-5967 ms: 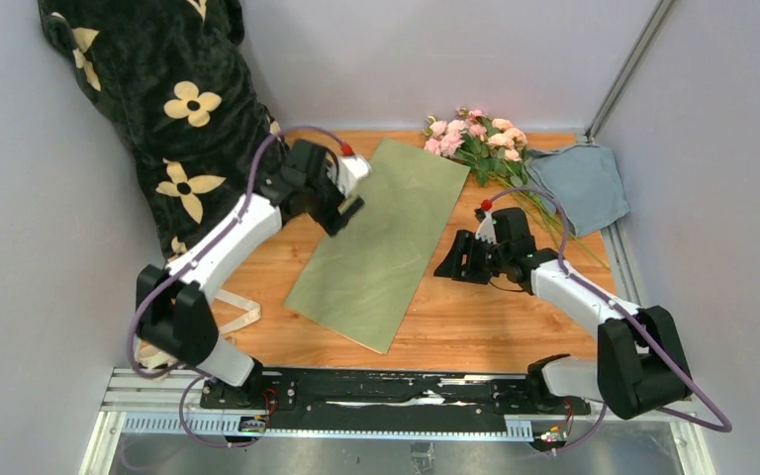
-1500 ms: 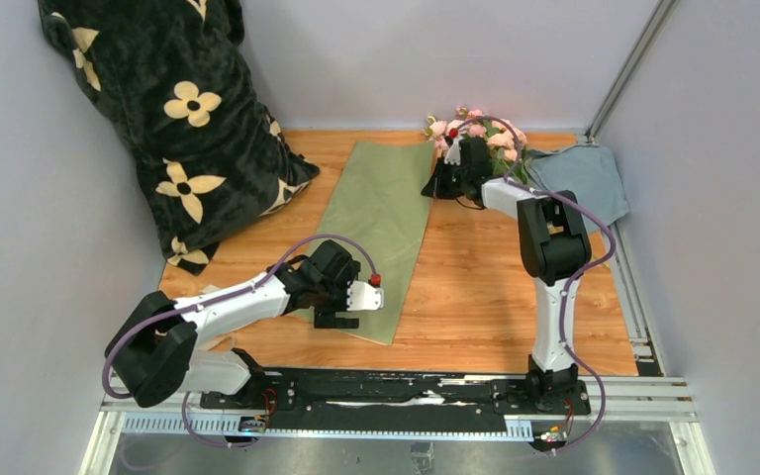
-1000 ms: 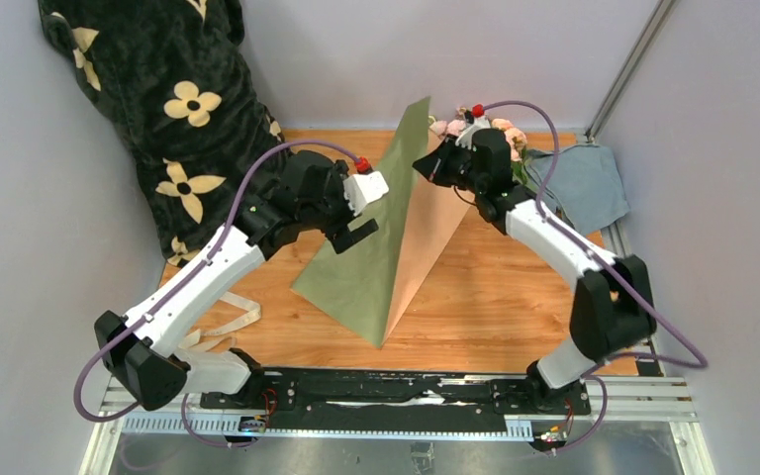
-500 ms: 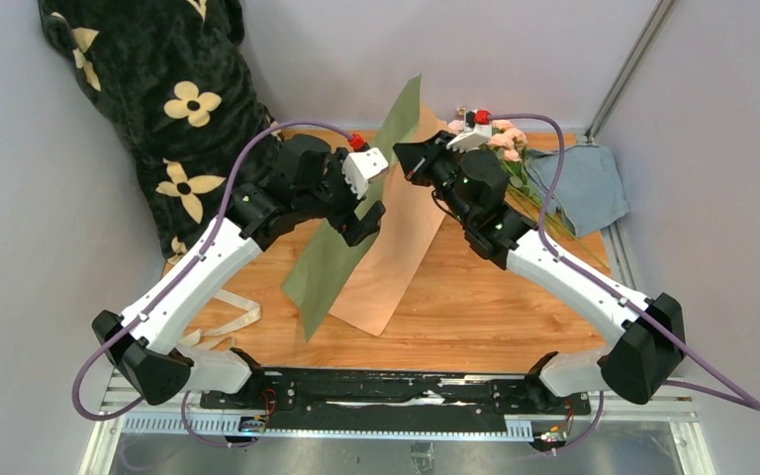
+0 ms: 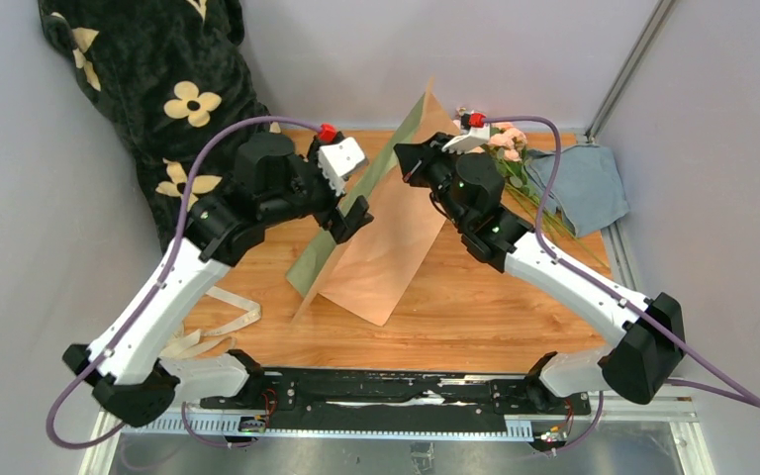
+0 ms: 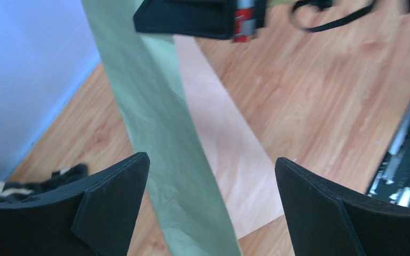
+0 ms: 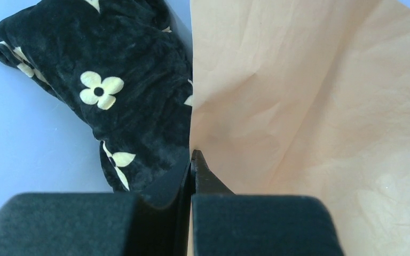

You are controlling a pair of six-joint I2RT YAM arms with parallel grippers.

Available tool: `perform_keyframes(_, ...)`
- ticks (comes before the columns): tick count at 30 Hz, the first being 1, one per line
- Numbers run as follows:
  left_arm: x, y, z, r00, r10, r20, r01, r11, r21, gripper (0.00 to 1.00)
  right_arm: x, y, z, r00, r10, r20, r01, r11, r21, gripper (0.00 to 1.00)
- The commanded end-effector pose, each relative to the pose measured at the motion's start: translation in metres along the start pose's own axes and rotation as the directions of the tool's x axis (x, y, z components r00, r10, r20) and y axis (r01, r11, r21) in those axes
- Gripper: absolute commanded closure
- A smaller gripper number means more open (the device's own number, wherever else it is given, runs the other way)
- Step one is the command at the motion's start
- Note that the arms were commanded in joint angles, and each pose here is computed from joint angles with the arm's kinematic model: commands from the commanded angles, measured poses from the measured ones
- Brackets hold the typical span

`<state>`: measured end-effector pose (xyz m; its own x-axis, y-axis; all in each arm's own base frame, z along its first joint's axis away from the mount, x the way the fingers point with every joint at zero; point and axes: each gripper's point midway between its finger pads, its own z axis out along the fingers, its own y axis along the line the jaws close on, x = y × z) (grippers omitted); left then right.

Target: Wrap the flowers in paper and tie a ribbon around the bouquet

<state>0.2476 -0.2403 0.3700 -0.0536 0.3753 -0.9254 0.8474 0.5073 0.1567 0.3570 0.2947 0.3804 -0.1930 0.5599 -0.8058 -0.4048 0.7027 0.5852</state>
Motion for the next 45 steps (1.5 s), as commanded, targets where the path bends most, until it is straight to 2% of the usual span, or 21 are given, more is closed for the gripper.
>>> perform_keyframes(1, 0.051, 0.041, 0.036, 0.979, 0.017, -0.204, -0.051, 0.985, -0.163, 0.0, -0.024, 0.019, -0.009, 0.998, -0.006, 0.067, 0.008, 0.999, -0.037, 1.0)
perform_keyframes(4, 0.05, 0.05, 0.044, 0.978, 0.062, -0.199, -0.1, 0.978, -0.185, 0.0, -0.028, 0.024, -0.014, 0.997, -0.004, 0.071, 0.008, 0.998, -0.055, 1.0)
perform_keyframes(9, 0.06, 0.052, 0.053, 0.973, 0.073, -0.219, -0.114, 0.977, -0.182, 0.01, -0.033, 0.031, -0.019, 0.997, -0.032, 0.068, 0.037, 0.996, -0.079, 1.0)
perform_keyframes(10, 0.061, 0.052, 0.053, 0.972, 0.076, -0.222, -0.118, 0.977, -0.179, 0.1, -0.033, 0.032, -0.019, 0.997, -0.038, 0.065, 0.044, 0.995, -0.087, 1.0)
perform_keyframes(11, 0.062, 0.053, 0.053, 0.971, 0.08, -0.225, -0.122, 0.976, -0.181, 0.29, -0.033, 0.033, -0.02, 0.997, -0.054, 0.063, 0.06, 0.993, -0.097, 1.0)
perform_keyframes(13, 0.063, 0.057, 0.048, 0.971, 0.071, -0.227, -0.119, 0.971, -0.207, 0.84, -0.031, 0.037, -0.021, 0.994, -0.094, 0.054, 0.1, 0.987, -0.129, 1.0)
perform_keyframes(14, 0.063, 0.06, 0.046, 0.971, 0.07, -0.228, -0.122, 0.967, -0.223, 1.0, -0.029, 0.038, -0.023, 0.991, -0.128, 0.044, 0.134, 0.98, -0.145, 1.0)
perform_keyframes(15, 0.064, 0.062, 0.042, 0.971, 0.069, -0.228, -0.123, 0.965, -0.233, 1.0, -0.024, 0.039, -0.025, 0.986, -0.168, 0.014, 0.168, 0.971, -0.169, 1.0)
perform_keyframes(16, 0.067, 0.067, 0.039, 0.97, 0.064, -0.235, -0.125, 0.958, -0.257, 1.0, -0.024, 0.04, -0.027, 0.978, -0.21, 0.006, 0.208, 0.96, -0.187, 0.95)
perform_keyframes(17, 0.07, 0.075, 0.035, 0.969, 0.054, -0.24, -0.125, 0.949, -0.291, 1.0, -0.02, 0.037, -0.029, 0.966, -0.257, -0.023, 0.247, 0.946, -0.208, 0.82)
perform_keyframes(18, 0.072, 0.082, 0.031, 0.97, 0.043, -0.239, -0.119, 0.941, -0.316, 1.0, -0.011, 0.034, -0.034, 0.949, -0.305, -0.079, 0.278, 0.929, -0.245, 0.58)
perform_keyframes(19, 0.075, 0.091, 0.027, 0.971, 0.03, -0.238, -0.111, 0.934, -0.338, 1.0, -0.008, 0.023, -0.036, 0.932, -0.344, -0.112, 0.311, 0.92, -0.24, 0.4)
perform_keyframes(21, 0.079, 0.109, 0.022, 0.974, -0.003, -0.227, -0.084, 0.924, -0.373, 1.0, -0.005, -0.009, -0.043, 0.896, -0.405, -0.18, 0.365, 0.905, -0.219, 0.21)
perform_keyframes(23, 0.082, 0.129, 0.02, 0.978, -0.036, -0.207, -0.049, 0.918, -0.393, 1.0, 0.002, -0.051, -0.052, 0.881, -0.391, -0.266, 0.361, 0.919, -0.157, 0.16)
perform_keyframes(24, 0.085, 0.138, 0.021, 0.977, -0.051, -0.205, -0.036, 0.917, -0.397, 1.0, 0.01, -0.07, -0.057, 0.877, -0.368, -0.308, 0.343, 0.93, -0.135, 0.15)
perform_keyframes(27, 0.097, 0.177, 0.021, 0.974, -0.082, -0.21, -0.02, 0.897, -0.442, 1.0, 0.025, -0.155, -0.067, 0.887, -0.195, -0.418, 0.251, 0.965, 0.083, 0.15)
perform_keyframes(31, 0.127, 0.218, 0.027, 0.961, -0.146, -0.234, 0.017, 0.879, -0.477, 1.0, 0.064, -0.239, -0.072, 0.846, -0.018, -0.533, 0.194, 0.942, 0.275, 0.15)
perform_keyframes(35, 0.164, 0.252, 0.029, 0.939, -0.197, -0.281, 0.021, 0.851, -0.525, 1.0, 0.091, -0.288, -0.059, 0.802, 0.093, -0.59, 0.152, 0.924, 0.351, 0.15)
perform_keyframes(39, 0.199, 0.266, 0.039, 0.905, -0.21, -0.371, -0.013, 0.856, -0.516, 1.0, 0.102, -0.324, -0.037, 0.784, 0.194, -0.589, 0.075, 0.914, 0.4, 0.19)
perform_keyframes(41, 0.206, 0.272, 0.042, 0.894, -0.209, -0.396, -0.028, 0.857, -0.514, 1.0, 0.107, -0.337, -0.021, 0.777, 0.214, -0.592, 0.051, 0.916, 0.398, 0.21)
perform_keyframes(45, 0.213, 0.279, 0.041, 0.883, -0.211, -0.42, -0.048, 0.848, -0.527, 1.0, 0.132, -0.359, -0.002, 0.724, 0.3, -0.621, -0.002, 0.901, 0.433, 0.28)
